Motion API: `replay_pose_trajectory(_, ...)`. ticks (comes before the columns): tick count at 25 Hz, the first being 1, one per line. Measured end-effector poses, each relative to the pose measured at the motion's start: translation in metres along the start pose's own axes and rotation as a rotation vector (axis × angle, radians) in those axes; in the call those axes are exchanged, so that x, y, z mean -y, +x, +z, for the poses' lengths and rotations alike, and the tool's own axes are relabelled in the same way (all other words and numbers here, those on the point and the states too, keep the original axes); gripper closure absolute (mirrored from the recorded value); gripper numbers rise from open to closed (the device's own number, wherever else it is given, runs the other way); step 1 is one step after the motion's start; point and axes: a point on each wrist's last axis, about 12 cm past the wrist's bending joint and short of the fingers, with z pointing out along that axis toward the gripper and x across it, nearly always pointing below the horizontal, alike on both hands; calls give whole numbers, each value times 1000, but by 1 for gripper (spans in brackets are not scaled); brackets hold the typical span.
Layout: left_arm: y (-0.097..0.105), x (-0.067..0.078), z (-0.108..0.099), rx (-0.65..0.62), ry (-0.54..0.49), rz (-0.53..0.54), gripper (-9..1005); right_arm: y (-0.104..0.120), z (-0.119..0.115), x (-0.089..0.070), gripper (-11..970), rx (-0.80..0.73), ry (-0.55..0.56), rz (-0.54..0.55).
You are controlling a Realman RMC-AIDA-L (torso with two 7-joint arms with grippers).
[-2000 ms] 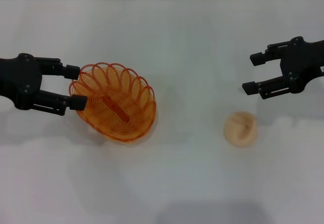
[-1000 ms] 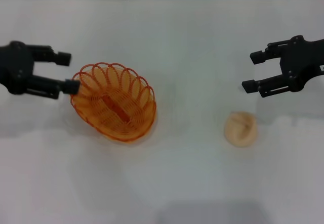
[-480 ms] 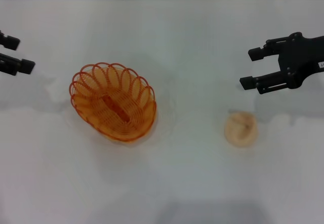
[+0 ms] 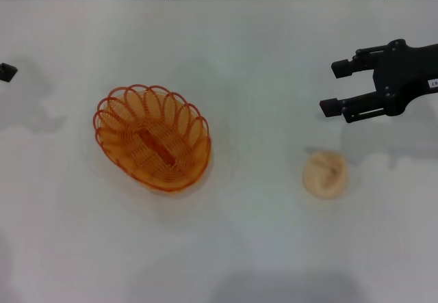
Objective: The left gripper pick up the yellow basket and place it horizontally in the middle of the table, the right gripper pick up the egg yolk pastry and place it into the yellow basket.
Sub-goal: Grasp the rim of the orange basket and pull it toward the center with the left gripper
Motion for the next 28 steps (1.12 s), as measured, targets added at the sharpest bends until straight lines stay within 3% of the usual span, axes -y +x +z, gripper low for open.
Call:
replay_pose_trajectory(8,-16,14,26,-53,67,83,105,-5,3,-2,190,-3,-11,-2)
replay_pose_trajectory(16,-27,17,39,-64,68,113,105,-7,3,-2,190,-4,-17,-11)
replay_pose_trajectory(28,-32,28,88,-127,69,153,106,-8,3,-3,191,-8,-20,-7)
